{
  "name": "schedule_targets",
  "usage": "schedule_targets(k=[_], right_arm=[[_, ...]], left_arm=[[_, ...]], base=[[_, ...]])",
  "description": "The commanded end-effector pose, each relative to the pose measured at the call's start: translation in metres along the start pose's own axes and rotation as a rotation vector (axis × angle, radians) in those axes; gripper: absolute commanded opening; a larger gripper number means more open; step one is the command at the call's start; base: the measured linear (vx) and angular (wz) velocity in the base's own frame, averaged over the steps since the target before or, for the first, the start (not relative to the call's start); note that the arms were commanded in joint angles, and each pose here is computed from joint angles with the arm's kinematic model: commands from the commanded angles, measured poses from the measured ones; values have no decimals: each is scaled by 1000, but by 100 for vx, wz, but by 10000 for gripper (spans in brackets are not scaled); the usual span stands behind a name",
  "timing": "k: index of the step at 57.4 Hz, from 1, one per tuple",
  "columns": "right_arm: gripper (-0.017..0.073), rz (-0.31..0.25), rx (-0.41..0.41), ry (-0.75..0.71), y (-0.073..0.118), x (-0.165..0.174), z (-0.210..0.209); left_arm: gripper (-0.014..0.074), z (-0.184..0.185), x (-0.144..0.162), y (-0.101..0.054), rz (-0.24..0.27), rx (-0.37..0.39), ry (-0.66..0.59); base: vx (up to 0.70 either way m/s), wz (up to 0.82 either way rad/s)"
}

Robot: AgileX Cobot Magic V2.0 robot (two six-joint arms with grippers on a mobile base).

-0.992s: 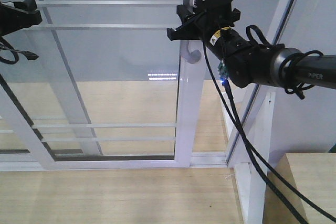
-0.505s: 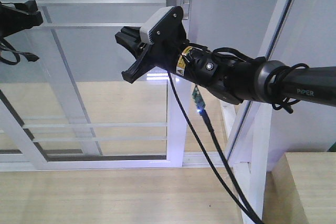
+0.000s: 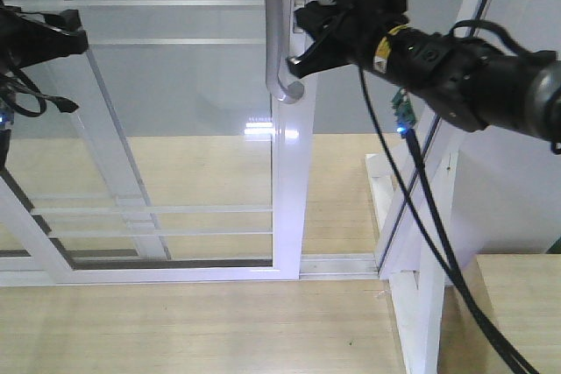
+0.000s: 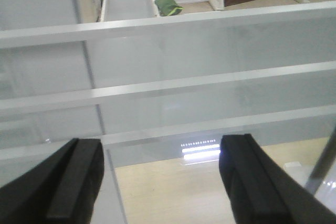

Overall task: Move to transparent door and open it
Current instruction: 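Pull the handle with the right gripper, sliding the door toward the left gripper, then release the handle with the right gripper and move the left gripper onto it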

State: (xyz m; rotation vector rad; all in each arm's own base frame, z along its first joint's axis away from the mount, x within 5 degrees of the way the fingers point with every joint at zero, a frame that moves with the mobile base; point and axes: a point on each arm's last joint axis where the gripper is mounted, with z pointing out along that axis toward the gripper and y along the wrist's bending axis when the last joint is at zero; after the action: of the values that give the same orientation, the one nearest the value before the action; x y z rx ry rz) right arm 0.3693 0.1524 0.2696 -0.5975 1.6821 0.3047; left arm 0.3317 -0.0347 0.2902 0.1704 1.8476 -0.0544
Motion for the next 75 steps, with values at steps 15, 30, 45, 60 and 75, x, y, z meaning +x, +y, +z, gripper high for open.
schedule_targets(k=[15,30,45,60,75], right_arm=[[-6,21,170,-80,-39,-5,-100],[-6,26,236,-63,-42,7,-135],[-6,29,243,-50,-43,8,-136],[-6,29,243,-48,-43,8,-136],[-6,27,245,-42,-43,9,-136]], left_arm=[[565,10,-22,-62,-33,223,-271],[565,46,-11,-103,-103,359,-268],[565,66,-20,-137,-98,429,-295],[565,82,-24,-154,-97,456,-311],[565,96,-33,-161,-130,467,-338]], base=[[0,0],[0,0],[0,0],[0,0],[0,0]])
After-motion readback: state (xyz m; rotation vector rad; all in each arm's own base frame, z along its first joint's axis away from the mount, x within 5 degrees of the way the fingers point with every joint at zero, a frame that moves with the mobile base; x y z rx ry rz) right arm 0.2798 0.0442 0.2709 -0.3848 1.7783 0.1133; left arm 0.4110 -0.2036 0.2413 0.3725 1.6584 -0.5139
